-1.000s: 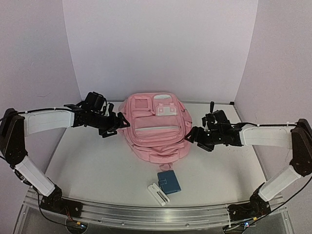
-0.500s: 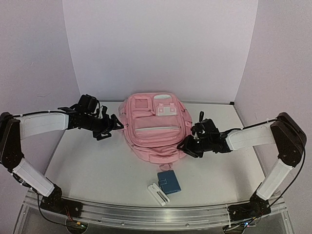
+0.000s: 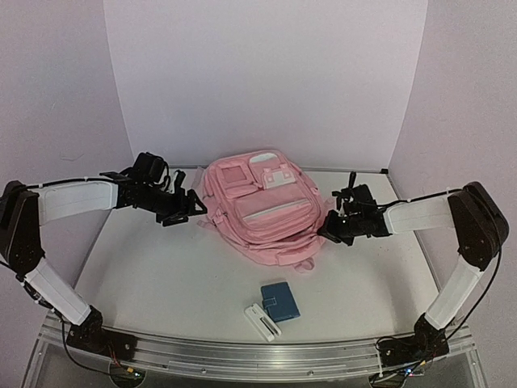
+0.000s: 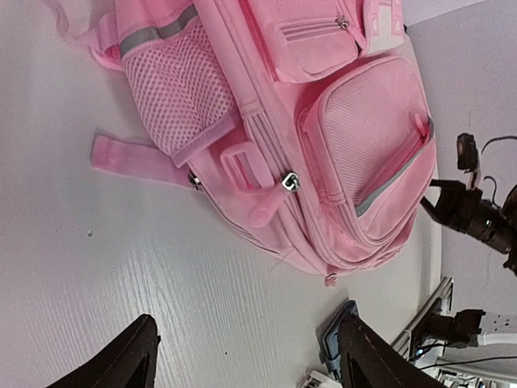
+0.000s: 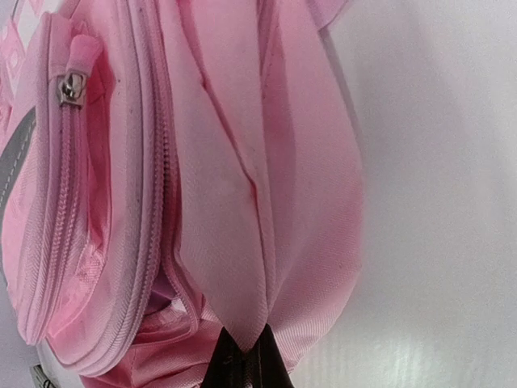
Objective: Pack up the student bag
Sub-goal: Adjust the student bag at the center of the board, then zip the student bag at the center of the board.
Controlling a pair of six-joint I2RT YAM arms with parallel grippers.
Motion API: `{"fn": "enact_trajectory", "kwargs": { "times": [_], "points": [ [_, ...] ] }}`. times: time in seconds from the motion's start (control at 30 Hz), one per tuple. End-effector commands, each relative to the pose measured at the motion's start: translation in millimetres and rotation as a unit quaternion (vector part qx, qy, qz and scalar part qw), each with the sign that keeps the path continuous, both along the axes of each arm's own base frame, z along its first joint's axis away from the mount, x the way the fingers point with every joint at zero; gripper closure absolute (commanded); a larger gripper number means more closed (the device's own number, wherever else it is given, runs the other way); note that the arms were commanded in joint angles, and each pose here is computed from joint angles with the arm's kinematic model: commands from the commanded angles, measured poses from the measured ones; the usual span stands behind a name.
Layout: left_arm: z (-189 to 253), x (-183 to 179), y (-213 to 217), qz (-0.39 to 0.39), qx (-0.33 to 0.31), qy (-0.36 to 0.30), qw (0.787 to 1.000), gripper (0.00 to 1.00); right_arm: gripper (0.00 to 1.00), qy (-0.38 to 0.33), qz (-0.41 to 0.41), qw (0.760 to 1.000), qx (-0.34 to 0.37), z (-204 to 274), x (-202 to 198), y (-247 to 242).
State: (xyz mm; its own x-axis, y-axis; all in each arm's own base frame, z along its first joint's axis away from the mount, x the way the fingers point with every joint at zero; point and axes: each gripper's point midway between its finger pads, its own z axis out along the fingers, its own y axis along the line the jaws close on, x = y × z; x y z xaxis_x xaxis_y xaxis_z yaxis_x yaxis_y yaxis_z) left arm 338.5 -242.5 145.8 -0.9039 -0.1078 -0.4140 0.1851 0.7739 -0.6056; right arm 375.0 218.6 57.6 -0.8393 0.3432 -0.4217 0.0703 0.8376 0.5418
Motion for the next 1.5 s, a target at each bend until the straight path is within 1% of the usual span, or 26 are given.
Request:
{"fn": "enact_trajectory", "kwargs": {
  "times": [0.0,0.1,0.17,0.33,0.47,0.53,0.6,0.67,0.9,0.97,1.03,1.2,1.47],
  "points": [
    [11.0,18.5,-22.5,-0.054,-0.023,-0.033,0.998,0.29,1.0,-0.059,0.006,0.997,-0.048,32.0,35.9,-28.1],
    [10.5,25.4,-38.2,-0.075,-0.033,-0.036,0.996,0.38,1.0,-0.062,0.019,0.997,-0.037,36.9,40.1,-21.0],
    [3.0,26.9,-52.1,-0.092,-0.029,-0.033,0.995,0.41,1.0,-0.058,0.021,0.998,-0.031,36.0,41.0,-18.4],
    [-24.7,20.7,-82.7,-0.125,0.006,-0.017,0.992,0.45,1.0,-0.048,0.02,0.998,-0.025,30.2,38.5,-17.4],
    [-48.3,21.4,-91.3,-0.127,0.048,-0.01,0.991,0.46,1.0,-0.047,0.021,0.998,-0.025,30.4,36.1,-17.9],
    [-54.3,22.5,-93.6,-0.126,0.054,-0.006,0.991,0.48,1.0,-0.049,0.023,0.998,-0.024,31.8,35.1,-17.6],
    [-56.1,24.8,-95.5,-0.122,0.051,-0.005,0.991,0.51,1.0,-0.05,0.024,0.998,-0.023,32.9,34.2,-17.7],
    [-54.3,25.4,-98.6,-0.122,0.043,-0.007,0.992,0.57,1.0,-0.05,0.023,0.998,-0.024,33.1,33.5,-18.3],
    [-47.4,16.8,-107.3,-0.136,0.036,-0.023,0.99,0.91,1.0,-0.039,0.02,0.999,-0.026,24.8,31.5,-19.6],
    [-47.9,12.3,-106.6,-0.14,0.044,-0.024,0.989,0.98,1.0,-0.038,0.019,0.999,-0.027,23.1,31.7,-19.9],
    [-48.5,6.8,-105.2,-0.145,0.055,-0.028,0.988,1.0,1.0,-0.036,0.015,0.999,-0.028,21.9,31.6,-21.1],
    [-44.8,-10.3,-108.6,-0.165,0.1,-0.05,0.98,1.0,1.0,-0.036,-0.008,0.999,-0.035,21.7,32.7,-28.1],
    [-42.0,-38.4,-125.4,-0.197,0.204,-0.081,0.956,1.0,1.0,-0.033,-0.032,0.998,-0.036,19.8,33.9,-34.0]
  ]
}}
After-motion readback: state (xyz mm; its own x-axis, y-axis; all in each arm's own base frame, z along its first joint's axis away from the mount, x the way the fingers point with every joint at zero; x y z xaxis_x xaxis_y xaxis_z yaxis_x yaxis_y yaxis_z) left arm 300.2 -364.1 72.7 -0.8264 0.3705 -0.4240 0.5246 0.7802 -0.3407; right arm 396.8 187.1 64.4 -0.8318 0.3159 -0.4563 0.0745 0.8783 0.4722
